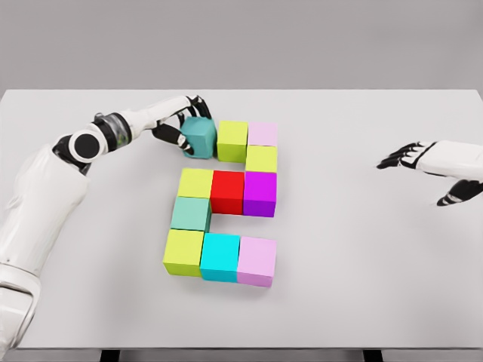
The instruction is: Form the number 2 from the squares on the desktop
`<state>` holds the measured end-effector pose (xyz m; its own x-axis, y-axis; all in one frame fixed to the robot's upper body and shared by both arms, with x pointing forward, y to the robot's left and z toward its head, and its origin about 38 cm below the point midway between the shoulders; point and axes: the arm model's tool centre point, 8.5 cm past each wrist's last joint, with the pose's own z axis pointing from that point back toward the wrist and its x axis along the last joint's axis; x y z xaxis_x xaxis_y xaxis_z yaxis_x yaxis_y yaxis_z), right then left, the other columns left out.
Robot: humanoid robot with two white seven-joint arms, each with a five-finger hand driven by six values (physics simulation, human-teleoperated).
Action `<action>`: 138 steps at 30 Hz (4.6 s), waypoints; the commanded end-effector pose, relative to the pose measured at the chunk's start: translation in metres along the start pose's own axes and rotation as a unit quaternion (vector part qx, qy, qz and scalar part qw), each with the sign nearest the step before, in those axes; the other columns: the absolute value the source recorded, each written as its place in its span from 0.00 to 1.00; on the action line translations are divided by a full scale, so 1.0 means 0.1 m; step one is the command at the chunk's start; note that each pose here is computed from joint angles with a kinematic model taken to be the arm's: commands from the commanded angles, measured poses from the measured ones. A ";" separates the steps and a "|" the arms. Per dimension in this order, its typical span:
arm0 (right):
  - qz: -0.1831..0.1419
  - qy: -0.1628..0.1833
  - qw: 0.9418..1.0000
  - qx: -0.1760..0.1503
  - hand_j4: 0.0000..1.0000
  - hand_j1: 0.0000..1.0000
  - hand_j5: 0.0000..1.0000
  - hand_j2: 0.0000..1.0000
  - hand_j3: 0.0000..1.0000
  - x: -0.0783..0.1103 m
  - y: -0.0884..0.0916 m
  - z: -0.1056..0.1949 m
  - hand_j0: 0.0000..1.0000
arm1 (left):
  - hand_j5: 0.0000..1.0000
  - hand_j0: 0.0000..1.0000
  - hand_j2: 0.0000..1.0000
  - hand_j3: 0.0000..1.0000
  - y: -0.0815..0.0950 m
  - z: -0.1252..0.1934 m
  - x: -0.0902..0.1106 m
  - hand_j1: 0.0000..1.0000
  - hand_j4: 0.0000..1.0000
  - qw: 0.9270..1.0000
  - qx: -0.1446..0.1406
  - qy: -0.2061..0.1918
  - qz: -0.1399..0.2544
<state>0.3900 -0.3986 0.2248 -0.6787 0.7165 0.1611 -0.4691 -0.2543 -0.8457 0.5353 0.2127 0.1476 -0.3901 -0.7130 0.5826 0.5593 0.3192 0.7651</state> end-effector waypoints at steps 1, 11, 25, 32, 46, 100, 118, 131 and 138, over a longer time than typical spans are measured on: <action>0.008 0.010 1.000 -0.004 1.00 1.00 1.00 1.00 1.00 -0.02 -0.09 0.12 1.00 | 0.26 0.26 0.26 0.26 -0.02 -0.03 0.02 0.26 0.26 1.000 0.000 -0.003 0.006; 0.005 0.010 1.000 -0.007 1.00 1.00 1.00 1.00 1.00 -0.02 -0.07 0.12 1.00 | 0.81 0.81 0.81 0.81 0.00 -0.05 0.01 0.81 0.81 1.000 0.015 0.002 0.017; 0.020 0.018 1.000 -0.016 1.00 1.00 1.00 1.00 1.00 0.01 -0.18 0.26 1.00 | 1.00 1.00 1.00 1.00 -0.06 -0.05 -0.04 1.00 1.00 0.999 0.008 0.022 0.029; 0.025 0.013 0.999 -0.016 1.00 1.00 1.00 1.00 1.00 0.04 -0.19 0.25 1.00 | 1.00 1.00 1.00 1.00 -0.09 -0.03 -0.07 1.00 1.00 0.999 -0.002 0.027 0.020; 0.045 -0.006 0.999 -0.021 1.00 1.00 1.00 1.00 1.00 0.25 -0.42 0.49 1.00 | 1.00 1.00 1.00 1.00 0.02 0.06 -0.18 1.00 1.00 0.995 -0.068 0.058 -0.050; 0.057 -0.045 0.997 -0.030 1.00 1.00 1.00 1.00 1.00 0.51 -0.48 0.44 1.00 | 1.00 1.00 1.00 1.00 0.19 -0.12 -0.04 1.00 1.00 0.976 -0.135 0.047 -0.161; 0.075 -0.078 0.991 -0.073 1.00 1.00 1.00 1.00 1.00 0.67 -0.67 0.28 1.00 | 0.57 0.57 0.57 0.57 0.42 0.01 -0.35 0.57 0.57 0.971 -0.133 0.166 -0.107; 0.078 -0.076 0.991 -0.075 1.00 1.00 1.00 1.00 1.00 0.67 -0.70 0.31 1.00 | 0.57 0.57 0.57 0.57 0.27 -0.19 -0.16 0.57 0.57 0.958 -0.152 0.192 -0.151; 0.076 -0.077 0.991 -0.076 1.00 1.00 1.00 1.00 1.00 0.67 -0.71 0.32 1.00 | 0.57 0.57 0.57 0.57 0.37 -0.21 0.02 0.57 0.57 0.966 -0.139 0.151 -0.158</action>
<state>0.3598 -0.3529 0.3108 -0.8205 0.5650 0.0867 -0.2697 -0.2489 -0.9302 0.5708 0.2123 0.1669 -0.3512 -0.9190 0.1792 0.6447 -0.0985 0.7581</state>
